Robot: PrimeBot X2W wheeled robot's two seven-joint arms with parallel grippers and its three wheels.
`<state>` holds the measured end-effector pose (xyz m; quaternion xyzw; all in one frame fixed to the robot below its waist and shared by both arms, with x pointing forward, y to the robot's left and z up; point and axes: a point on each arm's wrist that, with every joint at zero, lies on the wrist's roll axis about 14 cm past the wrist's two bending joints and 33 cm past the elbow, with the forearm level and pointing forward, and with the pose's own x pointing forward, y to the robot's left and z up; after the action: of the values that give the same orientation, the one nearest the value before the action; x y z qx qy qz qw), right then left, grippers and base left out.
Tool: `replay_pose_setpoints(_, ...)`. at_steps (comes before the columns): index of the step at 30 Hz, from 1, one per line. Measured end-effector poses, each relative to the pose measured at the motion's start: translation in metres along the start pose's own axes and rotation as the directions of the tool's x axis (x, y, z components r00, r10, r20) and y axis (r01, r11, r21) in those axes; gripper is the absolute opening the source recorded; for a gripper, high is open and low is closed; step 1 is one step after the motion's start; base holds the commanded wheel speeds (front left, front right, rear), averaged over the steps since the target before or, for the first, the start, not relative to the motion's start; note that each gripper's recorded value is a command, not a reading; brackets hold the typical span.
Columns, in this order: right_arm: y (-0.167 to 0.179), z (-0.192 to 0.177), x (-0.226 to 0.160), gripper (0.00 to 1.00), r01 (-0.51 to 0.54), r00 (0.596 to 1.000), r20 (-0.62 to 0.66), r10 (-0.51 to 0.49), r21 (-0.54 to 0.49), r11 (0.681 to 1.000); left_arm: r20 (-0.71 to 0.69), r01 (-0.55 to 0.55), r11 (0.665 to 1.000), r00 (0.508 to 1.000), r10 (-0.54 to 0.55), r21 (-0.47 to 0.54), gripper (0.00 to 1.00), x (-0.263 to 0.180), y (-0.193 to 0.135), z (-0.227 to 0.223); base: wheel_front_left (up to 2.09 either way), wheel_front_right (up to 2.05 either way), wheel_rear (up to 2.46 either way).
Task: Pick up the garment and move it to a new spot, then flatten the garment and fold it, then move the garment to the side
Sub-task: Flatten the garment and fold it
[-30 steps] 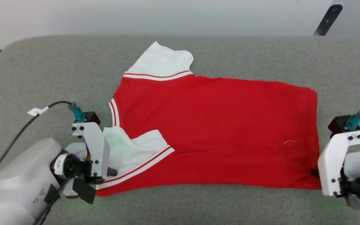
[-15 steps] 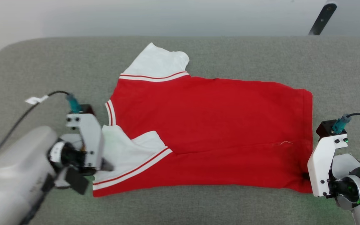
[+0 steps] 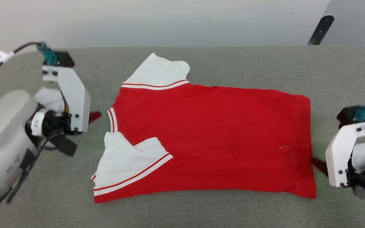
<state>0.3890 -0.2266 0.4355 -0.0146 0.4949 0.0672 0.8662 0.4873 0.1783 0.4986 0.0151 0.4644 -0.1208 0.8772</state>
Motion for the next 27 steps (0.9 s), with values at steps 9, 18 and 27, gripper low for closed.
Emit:
replay_pose_setpoints(9,0.004,0.072,-0.053,1.0,0.014,0.847,0.531,-0.022,0.018,1.0,0.311,0.048,0.987,0.946,-0.093,0.151,1.0,0.001,-0.028,0.074,0.0,0.0,0.0)
replay_pose_setpoints(18,0.018,0.074,-0.066,1.0,0.05,0.635,0.772,-0.023,-0.012,0.999,0.437,0.071,0.966,0.882,-0.177,0.249,1.0,0.023,-0.044,0.121,0.0,0.0,0.0)
replay_pose_setpoints(27,0.02,0.067,-0.052,1.0,0.064,0.547,0.836,-0.044,0.011,0.998,0.359,0.065,0.952,0.917,-0.175,0.298,1.0,0.073,-0.042,0.151,0.0,0.0,0.0)
